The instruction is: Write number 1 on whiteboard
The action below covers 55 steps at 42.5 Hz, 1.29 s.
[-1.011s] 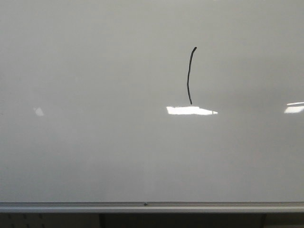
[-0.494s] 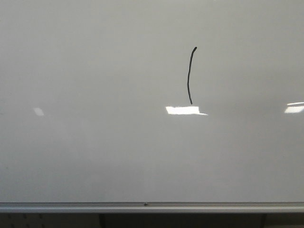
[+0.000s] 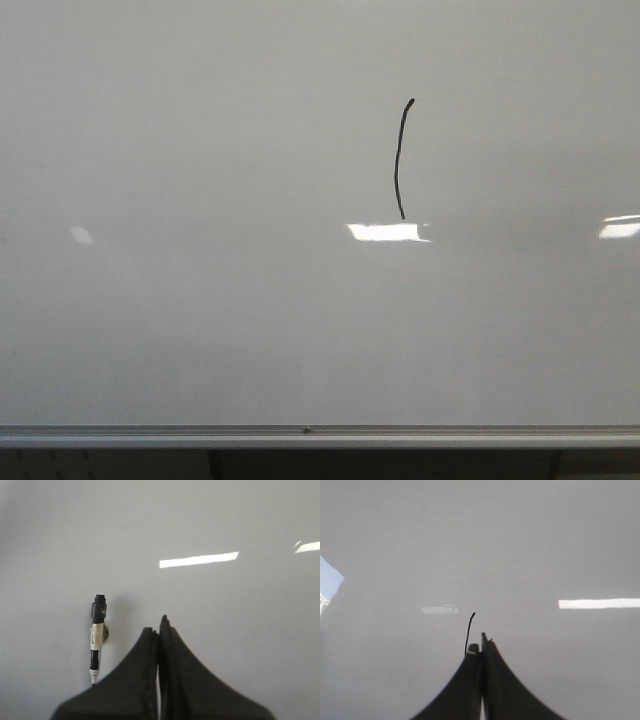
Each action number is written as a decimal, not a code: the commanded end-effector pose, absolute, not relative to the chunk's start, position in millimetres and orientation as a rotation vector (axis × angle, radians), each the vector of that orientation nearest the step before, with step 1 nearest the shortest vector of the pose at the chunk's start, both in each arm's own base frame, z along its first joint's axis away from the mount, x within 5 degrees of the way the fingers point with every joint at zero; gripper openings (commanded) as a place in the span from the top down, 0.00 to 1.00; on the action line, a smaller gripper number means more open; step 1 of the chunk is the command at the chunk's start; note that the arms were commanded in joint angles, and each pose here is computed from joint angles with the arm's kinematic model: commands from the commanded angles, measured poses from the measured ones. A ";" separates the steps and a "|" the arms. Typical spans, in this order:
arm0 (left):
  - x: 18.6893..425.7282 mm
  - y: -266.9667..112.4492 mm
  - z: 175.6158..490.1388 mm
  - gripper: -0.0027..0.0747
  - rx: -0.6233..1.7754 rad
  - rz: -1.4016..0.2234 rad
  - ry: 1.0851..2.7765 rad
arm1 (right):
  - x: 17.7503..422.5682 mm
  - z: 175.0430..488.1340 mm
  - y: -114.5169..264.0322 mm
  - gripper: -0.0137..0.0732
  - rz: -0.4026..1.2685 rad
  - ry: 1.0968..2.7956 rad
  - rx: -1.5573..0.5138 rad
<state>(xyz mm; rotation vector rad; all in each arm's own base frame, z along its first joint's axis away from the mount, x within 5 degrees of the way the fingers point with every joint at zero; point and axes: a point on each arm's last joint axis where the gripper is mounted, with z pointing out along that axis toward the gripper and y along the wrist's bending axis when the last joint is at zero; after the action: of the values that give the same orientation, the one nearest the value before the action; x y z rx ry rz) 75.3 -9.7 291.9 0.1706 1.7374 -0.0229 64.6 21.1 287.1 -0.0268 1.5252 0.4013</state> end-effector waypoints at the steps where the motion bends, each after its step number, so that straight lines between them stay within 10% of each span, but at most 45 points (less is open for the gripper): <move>1: 75.8 -9.2 307.1 0.99 0.143 -0.032 1.645 | 64.8 297.1 17.7 0.94 0.375 1.481 0.002; 55: 56.2 -2.4 198.4 0.99 0.008 -0.058 1.552 | 64.8 297.1 17.8 0.94 0.376 1.482 0.001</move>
<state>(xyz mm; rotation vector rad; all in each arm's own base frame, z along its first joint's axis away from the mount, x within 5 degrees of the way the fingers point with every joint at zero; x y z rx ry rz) 56.2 -2.3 197.3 0.0225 1.6308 -0.0378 64.5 21.2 286.3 -0.0285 1.5272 0.4018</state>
